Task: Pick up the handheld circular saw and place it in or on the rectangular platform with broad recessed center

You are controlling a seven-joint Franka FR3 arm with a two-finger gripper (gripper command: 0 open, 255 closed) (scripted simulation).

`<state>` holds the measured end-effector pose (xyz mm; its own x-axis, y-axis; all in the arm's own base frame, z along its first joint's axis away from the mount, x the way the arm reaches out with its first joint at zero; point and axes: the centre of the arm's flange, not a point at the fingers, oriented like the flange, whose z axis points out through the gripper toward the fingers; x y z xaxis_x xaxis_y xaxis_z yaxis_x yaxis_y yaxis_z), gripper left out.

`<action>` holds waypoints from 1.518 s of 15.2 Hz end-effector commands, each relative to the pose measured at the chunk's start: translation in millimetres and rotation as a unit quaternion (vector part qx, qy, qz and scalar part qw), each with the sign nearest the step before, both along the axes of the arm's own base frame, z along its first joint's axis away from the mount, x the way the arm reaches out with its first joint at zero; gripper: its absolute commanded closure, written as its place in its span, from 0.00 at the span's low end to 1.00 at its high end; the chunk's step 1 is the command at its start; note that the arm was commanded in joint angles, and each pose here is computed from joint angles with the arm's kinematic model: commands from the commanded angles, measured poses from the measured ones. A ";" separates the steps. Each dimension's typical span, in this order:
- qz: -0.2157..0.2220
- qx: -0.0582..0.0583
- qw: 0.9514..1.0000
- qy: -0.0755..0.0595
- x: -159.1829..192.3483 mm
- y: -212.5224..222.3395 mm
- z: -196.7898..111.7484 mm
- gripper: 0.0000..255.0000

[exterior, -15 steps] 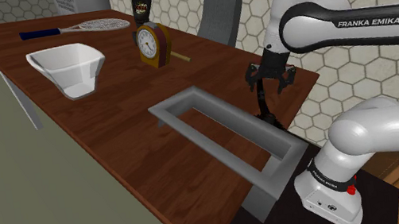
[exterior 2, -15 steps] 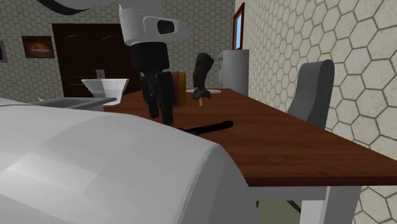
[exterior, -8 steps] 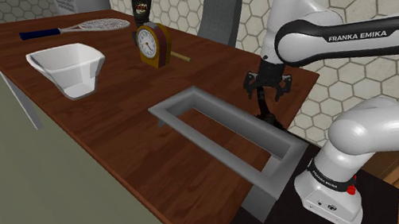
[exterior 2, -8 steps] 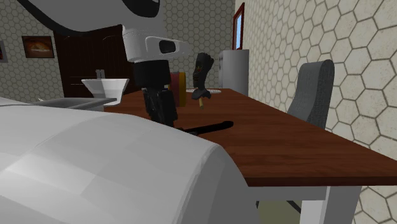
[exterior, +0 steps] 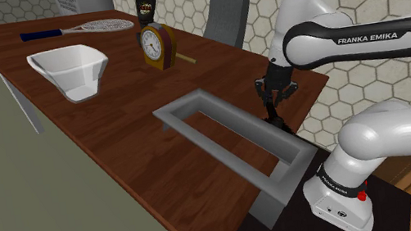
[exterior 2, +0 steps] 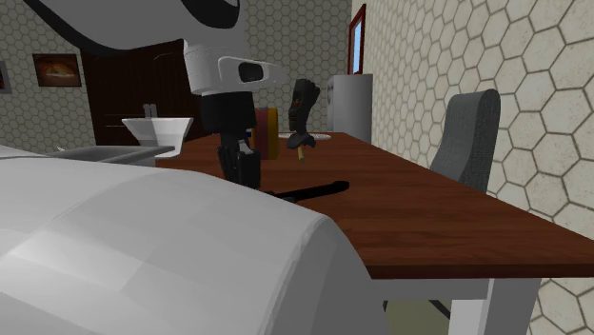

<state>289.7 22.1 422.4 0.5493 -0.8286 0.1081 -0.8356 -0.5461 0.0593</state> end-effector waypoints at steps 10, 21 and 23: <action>0.000 0.000 1.000 0.000 0.0 0.0 10.4 1.00; 0.000 0.000 1.000 0.000 0.0 0.0 68.5 1.00; 0.000 0.000 1.000 0.000 0.0 0.0 79.1 1.00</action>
<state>290.1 22.5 495.6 0.5493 -0.8286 0.1082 -0.8356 -0.5462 0.0593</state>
